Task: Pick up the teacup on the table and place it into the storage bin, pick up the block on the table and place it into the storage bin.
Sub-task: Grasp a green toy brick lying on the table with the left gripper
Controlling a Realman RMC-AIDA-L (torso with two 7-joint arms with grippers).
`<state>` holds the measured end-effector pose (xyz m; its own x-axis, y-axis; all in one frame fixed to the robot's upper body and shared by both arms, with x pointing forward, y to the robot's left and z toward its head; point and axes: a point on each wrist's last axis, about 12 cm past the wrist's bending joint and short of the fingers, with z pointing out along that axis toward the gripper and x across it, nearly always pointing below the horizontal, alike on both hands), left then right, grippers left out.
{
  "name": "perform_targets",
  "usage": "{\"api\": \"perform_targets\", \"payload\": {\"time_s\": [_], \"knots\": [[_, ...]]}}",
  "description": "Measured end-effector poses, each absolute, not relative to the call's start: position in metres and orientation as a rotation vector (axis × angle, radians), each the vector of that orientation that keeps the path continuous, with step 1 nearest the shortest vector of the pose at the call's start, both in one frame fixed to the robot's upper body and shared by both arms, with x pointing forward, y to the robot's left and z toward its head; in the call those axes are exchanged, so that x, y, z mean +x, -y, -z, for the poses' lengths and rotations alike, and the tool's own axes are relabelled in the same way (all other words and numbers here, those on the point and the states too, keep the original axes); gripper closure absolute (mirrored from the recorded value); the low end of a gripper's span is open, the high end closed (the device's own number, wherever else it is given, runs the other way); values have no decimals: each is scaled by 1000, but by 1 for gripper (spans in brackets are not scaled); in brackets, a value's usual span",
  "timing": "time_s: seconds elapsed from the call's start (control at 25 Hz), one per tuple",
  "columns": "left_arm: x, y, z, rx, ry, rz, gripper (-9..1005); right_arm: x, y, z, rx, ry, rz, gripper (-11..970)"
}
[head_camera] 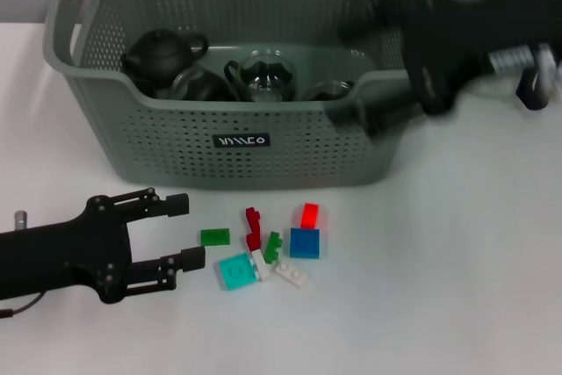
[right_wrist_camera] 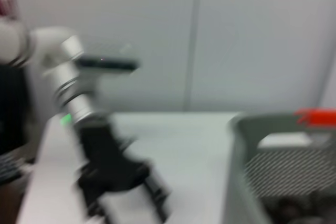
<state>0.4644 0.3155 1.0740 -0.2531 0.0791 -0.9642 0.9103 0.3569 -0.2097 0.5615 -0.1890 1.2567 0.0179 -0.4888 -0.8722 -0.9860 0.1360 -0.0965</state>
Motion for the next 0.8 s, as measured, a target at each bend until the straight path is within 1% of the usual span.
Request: {"api": "perform_targets", "payload": {"time_s": [0.16,0.2,0.24,0.28,0.36,0.4,0.56,0.8], "knots": [[467,-315,-1075,916,-1622,1038,261,550,205,-1236,-1546,-1667,-795,10],[468,-315,-1075,921,-1623,1035,261,550,210,-1226,-1549,-1733,-801,10],[469,-315,-1076,930,-1625,1030,261,550,211,-1219,-1555,-1772,-816,10],[470,-315,-1077,946,-1630,1022,261,550,211,-1219,-1555,-1772,-816,10],[473,-316,-1078,989,-1649,1007,261,548,212,-1201,-1577,-1890,-874,10],[474,-316,-1079,1008,-1659,1000,261,548,212,-1201,-1577,-1890,-874,11],[484,-319,-1086,1117,-1717,953,260,546,207,-1184,-1586,-2019,-931,11],[509,-321,-1111,1268,-1791,829,260,549,201,-1174,-1530,-2104,-1010,12]]}}
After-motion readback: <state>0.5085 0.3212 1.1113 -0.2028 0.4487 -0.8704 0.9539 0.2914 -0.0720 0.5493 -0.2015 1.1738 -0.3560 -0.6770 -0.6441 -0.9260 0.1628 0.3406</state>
